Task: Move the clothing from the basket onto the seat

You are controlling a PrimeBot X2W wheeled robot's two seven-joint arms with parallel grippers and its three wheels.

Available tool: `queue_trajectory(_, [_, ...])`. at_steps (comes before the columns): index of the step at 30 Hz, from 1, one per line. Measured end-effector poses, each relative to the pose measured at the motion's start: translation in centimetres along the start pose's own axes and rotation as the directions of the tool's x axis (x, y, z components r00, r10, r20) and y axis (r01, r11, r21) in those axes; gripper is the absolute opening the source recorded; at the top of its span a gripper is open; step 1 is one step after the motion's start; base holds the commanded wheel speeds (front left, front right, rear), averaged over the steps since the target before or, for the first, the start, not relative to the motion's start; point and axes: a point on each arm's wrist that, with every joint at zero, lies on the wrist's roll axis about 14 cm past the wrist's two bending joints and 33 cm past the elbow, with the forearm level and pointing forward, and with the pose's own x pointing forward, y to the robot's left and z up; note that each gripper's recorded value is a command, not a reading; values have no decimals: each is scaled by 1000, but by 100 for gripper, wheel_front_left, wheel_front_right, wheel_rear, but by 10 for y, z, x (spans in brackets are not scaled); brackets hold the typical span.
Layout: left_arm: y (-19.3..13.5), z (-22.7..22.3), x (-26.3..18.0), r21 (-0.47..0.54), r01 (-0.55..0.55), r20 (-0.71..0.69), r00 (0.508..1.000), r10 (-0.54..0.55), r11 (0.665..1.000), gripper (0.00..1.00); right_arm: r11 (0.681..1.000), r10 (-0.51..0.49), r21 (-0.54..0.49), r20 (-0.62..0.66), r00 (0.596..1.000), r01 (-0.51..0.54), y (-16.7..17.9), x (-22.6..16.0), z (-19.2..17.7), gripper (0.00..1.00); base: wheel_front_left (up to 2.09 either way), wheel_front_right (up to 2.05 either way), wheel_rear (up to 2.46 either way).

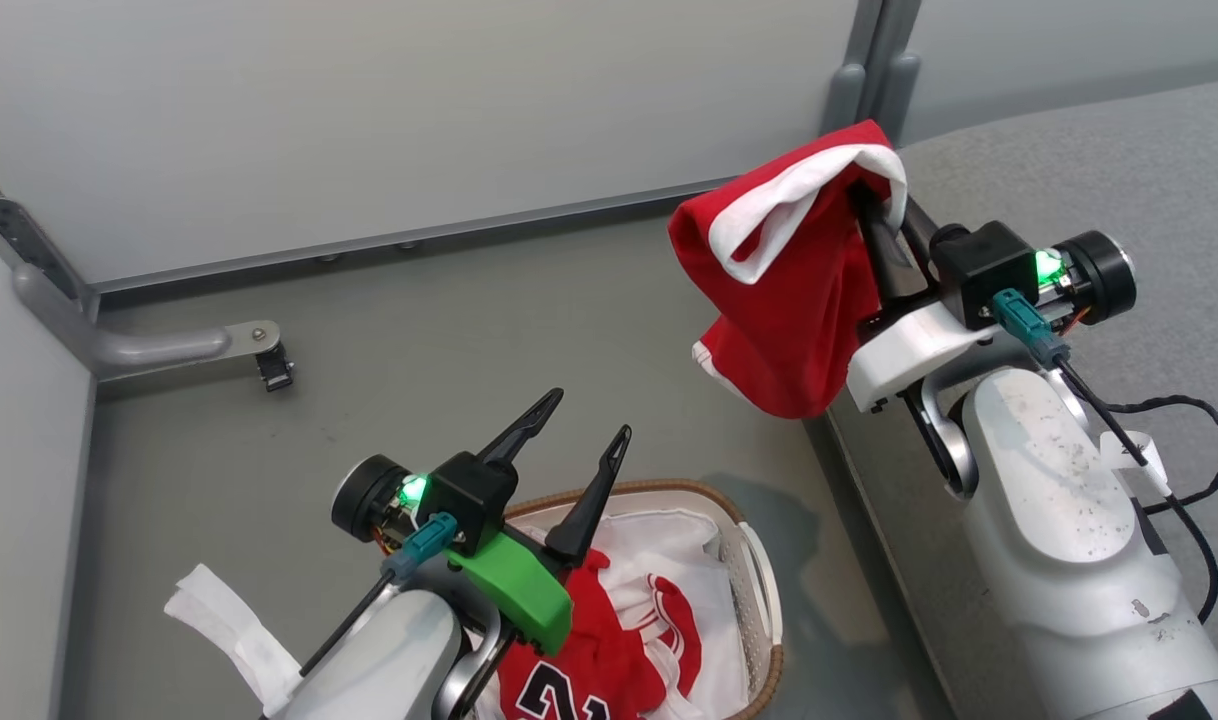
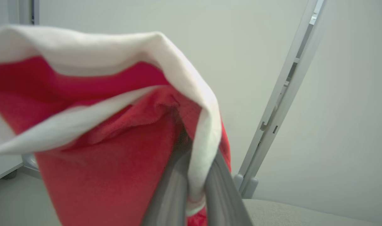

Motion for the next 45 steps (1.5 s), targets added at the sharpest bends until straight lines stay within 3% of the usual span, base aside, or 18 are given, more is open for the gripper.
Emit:
queue_trajectory(8, [-22,-9,28,-4,104,-5,995,-104,995,100,991,-120,-63,-8,993,119,-51,-13,-1,0,0,0,0])
queue_trajectory(18, [-54,-24,77,-3,266,-8,964,-266,964,100,942,-322,-126,-71,944,312,-126,-55,-21,0,0,0,0])
queue_trajectory(29, [-79,-62,103,-76,380,-35,923,-383,922,100,911,-404,-182,-197,893,371,-157,-79,-69,0,0,0,0])
queue_trajectory(36, [-68,-75,111,-100,374,-31,925,-378,922,100,899,-403,-264,-183,897,350,-177,-42,-76,0,0,0,0])
queue_trajectory(45, [-33,-78,107,-92,303,-17,952,-305,949,100,838,-373,-423,17,928,344,-229,45,-19,0,0,0,0])
